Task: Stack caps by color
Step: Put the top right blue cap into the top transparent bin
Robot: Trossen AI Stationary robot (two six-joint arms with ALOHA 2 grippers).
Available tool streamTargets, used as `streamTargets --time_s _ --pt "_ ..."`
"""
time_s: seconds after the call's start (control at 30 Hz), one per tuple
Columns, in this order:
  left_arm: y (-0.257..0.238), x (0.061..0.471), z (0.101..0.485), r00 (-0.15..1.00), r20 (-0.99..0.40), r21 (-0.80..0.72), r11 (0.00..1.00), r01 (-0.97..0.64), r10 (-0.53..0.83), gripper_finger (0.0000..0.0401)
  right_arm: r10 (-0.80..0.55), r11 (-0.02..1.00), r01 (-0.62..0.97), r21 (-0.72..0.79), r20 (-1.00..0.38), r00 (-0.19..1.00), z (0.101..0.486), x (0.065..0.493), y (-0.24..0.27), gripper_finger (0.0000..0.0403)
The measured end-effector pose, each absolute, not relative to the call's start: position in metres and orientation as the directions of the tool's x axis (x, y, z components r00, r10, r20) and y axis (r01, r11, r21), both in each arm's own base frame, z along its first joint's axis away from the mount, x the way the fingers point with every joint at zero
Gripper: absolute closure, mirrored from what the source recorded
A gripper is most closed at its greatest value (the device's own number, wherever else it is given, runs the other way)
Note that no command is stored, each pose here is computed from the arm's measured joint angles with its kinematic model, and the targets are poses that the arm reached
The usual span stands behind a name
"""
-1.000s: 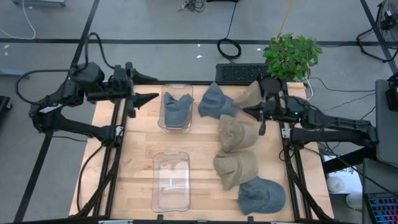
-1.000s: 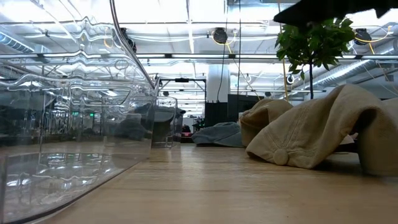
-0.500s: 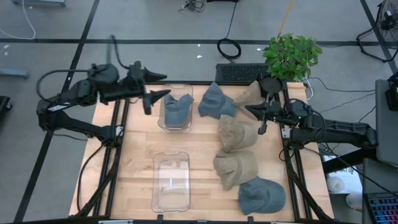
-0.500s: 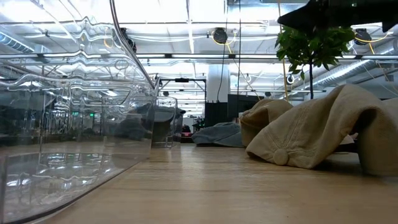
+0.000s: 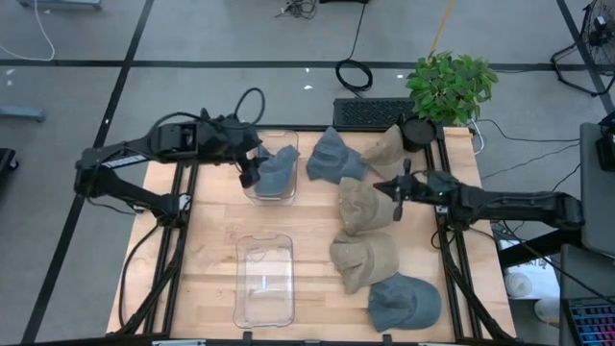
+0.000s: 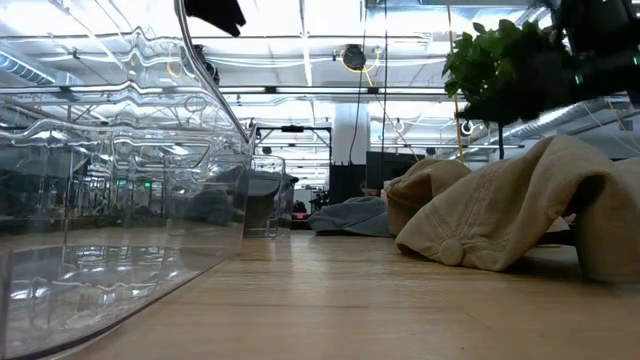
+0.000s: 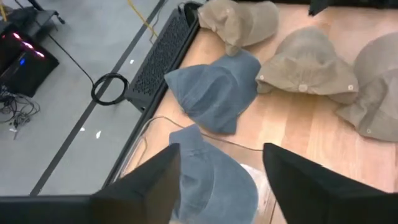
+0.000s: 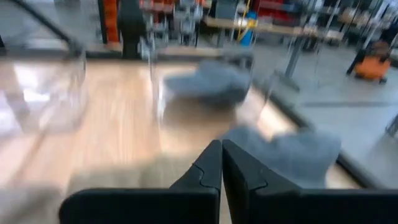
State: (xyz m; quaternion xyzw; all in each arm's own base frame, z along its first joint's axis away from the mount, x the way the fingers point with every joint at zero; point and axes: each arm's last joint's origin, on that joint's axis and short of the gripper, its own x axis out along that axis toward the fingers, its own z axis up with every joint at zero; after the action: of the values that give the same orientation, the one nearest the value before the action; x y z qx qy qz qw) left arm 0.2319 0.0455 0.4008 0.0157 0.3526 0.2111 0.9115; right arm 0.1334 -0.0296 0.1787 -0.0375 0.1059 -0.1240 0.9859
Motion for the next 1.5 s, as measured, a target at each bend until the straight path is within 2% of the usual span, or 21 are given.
streamTargets --time_s 0.07,0.17,0.3,0.43,0.53,0.63,0.73,0.83,0.97,1.07,1.17,1.37,1.5 --pt "0.046 0.234 0.400 0.662 -0.637 0.181 0.912 -0.369 0.394 0.0195 -0.263 0.961 0.238 -0.139 -0.213 0.941 0.162 0.131 -0.030 0.0403" --pt "0.047 0.233 0.399 0.656 -0.642 0.184 0.911 -0.370 0.396 0.0234 -0.271 0.955 0.249 -0.161 -0.131 0.954 0.157 0.129 -0.030 0.0403" --pt "0.047 0.230 0.402 0.664 -0.633 0.181 0.909 -0.375 0.399 0.0280 -0.217 0.968 0.231 -0.099 0.133 0.967 0.182 0.129 -0.028 0.0403" --pt "0.049 0.227 0.403 0.661 -0.629 0.185 0.904 -0.384 0.409 0.0311 -0.177 0.983 0.181 0.013 0.289 0.941 0.198 0.126 -0.027 0.0403" --pt "0.052 0.227 0.403 0.657 -0.632 0.183 0.903 -0.389 0.412 0.0325 -0.174 0.985 0.166 0.055 0.197 0.965 0.211 0.132 -0.028 0.0403" --pt "0.055 0.226 0.403 0.649 -0.635 0.182 0.898 -0.401 0.419 0.0333 -0.166 0.986 0.166 0.013 0.021 0.986 0.234 0.139 -0.029 0.0403" --pt "0.057 0.225 0.402 0.642 -0.639 0.182 0.894 -0.409 0.424 0.0336 -0.169 0.985 0.170 0.006 -0.068 0.983 0.265 0.143 -0.030 0.0403" --pt "0.058 0.223 0.400 0.624 -0.657 0.185 0.893 -0.411 0.423 0.0336 -0.219 0.976 0.219 -0.007 -0.014 0.976 0.305 0.139 -0.031 0.0403" --pt "0.059 0.221 0.399 0.608 -0.676 0.183 0.895 -0.408 0.415 0.0336 -0.265 0.962 0.265 -0.062 0.000 0.964 0.330 0.131 -0.033 0.0403" --pt "0.058 0.222 0.395 0.611 -0.685 0.173 0.904 -0.391 0.396 0.0336 -0.337 0.938 0.339 -0.065 0.041 0.941 0.335 0.129 -0.035 0.0403" --pt "0.057 0.221 0.392 0.622 -0.692 0.160 0.918 -0.362 0.366 0.0336 -0.397 0.918 0.396 0.025 0.058 0.916 0.336 0.126 -0.037 0.0403" --pt "0.058 0.225 0.368 0.678 -0.661 0.164 0.944 -0.287 0.321 0.0336 -0.390 0.920 0.391 -0.021 0.050 0.919 0.335 0.128 -0.037 0.0403" --pt "0.063 0.219 0.338 0.659 -0.673 0.195 0.940 -0.279 0.336 0.0336 -0.390 0.920 0.391 -0.009 0.042 0.920 0.334 0.128 -0.037 0.0403"
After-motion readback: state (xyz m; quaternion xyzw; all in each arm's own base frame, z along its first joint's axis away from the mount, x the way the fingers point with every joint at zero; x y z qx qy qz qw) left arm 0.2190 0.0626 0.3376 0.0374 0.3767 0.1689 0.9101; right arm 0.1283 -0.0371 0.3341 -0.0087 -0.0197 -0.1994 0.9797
